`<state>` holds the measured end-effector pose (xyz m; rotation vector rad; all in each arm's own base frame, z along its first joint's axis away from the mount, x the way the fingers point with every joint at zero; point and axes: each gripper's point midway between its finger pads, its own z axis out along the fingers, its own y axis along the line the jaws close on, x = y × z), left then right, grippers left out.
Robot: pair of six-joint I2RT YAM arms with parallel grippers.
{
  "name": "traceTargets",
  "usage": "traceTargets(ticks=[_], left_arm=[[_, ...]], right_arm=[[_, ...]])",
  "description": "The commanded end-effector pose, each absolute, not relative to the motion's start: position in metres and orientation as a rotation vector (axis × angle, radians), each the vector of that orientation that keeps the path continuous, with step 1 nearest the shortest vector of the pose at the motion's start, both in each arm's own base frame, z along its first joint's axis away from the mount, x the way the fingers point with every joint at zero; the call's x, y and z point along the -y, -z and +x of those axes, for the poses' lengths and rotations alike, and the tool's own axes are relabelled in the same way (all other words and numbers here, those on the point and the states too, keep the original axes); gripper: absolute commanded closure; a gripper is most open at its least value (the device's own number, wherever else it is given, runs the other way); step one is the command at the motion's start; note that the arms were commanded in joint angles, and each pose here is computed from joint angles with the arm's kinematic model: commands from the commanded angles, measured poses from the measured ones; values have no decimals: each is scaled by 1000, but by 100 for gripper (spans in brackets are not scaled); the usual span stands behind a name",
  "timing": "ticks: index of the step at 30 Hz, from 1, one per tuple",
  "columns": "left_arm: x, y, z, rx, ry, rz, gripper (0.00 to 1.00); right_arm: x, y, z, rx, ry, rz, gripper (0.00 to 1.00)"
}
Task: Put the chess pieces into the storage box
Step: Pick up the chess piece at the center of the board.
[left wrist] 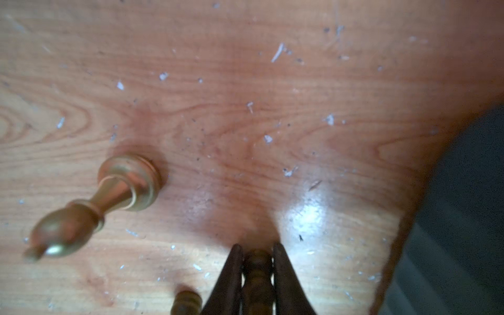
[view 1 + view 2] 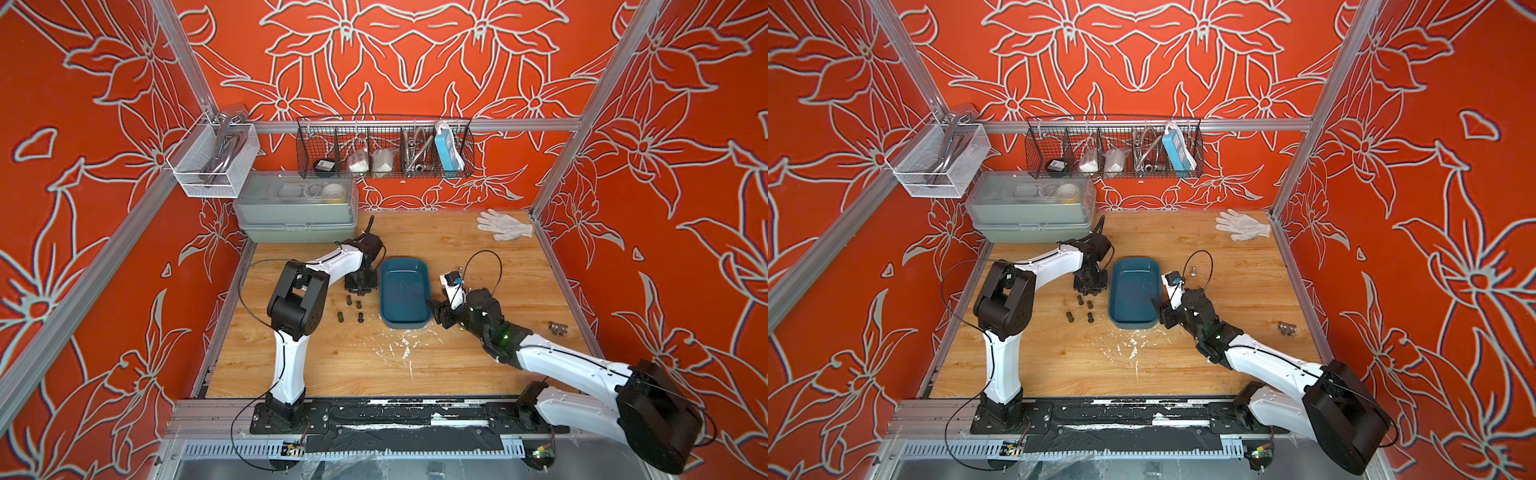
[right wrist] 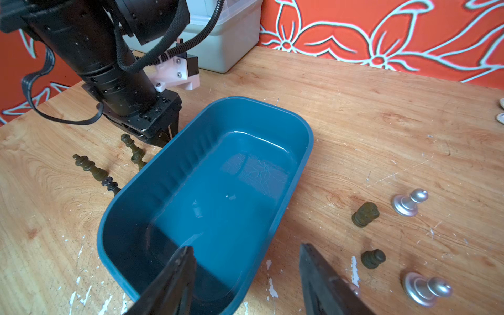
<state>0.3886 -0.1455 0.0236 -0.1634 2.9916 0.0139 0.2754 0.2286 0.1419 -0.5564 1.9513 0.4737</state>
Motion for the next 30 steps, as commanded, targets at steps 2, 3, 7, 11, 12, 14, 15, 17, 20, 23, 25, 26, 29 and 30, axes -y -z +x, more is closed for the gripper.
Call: traceTargets(ticks=[2,3,7,11,12,14,15,17,20,23,25,26,29,30], left_arm=[[141,-22,383,-3000,-49,-167,83],[141,-23,383,-2999,-50,-167,83],[140,-26,383,-2996,-62,-160,85],[138,-38,383,-2974,-83,-159,85],[138,-43,383,-2966,-85,-158,85],[137,-53,383,-2949,-98,-155,87],[137,-58,384,-2938,-109,-155,87],[138,-69,385,-2919,-118,-148,87],[144,-86,387,-2896,-115,-124,87],[154,-105,390,-2859,-136,-81,87],[166,-119,393,-2839,-104,-54,87],[170,-126,394,-2830,-91,-46,87],[189,-145,398,-2789,-56,2,87],[196,-149,400,-2778,-46,22,87]], right_arm=[[-233,-153,280,-1931,-481,-540,35],[-232,-152,280,-1934,-479,-539,35],[-232,-152,280,-1936,-479,-537,35],[-232,-152,281,-1938,-477,-532,35],[-231,-153,281,-1938,-474,-530,35],[-231,-154,281,-1935,-476,-523,35],[-230,-154,281,-1934,-472,-519,35],[-228,-156,281,-1929,-468,-512,35],[-225,-159,281,-1920,-459,-498,35],[-221,-162,281,-1907,-453,-482,35],[-219,-164,280,-1901,-445,-473,35],[-217,-165,280,-1897,-442,-466,35],[-213,-169,280,-1882,-431,-449,35],[-212,-169,280,-1879,-429,-443,35]])
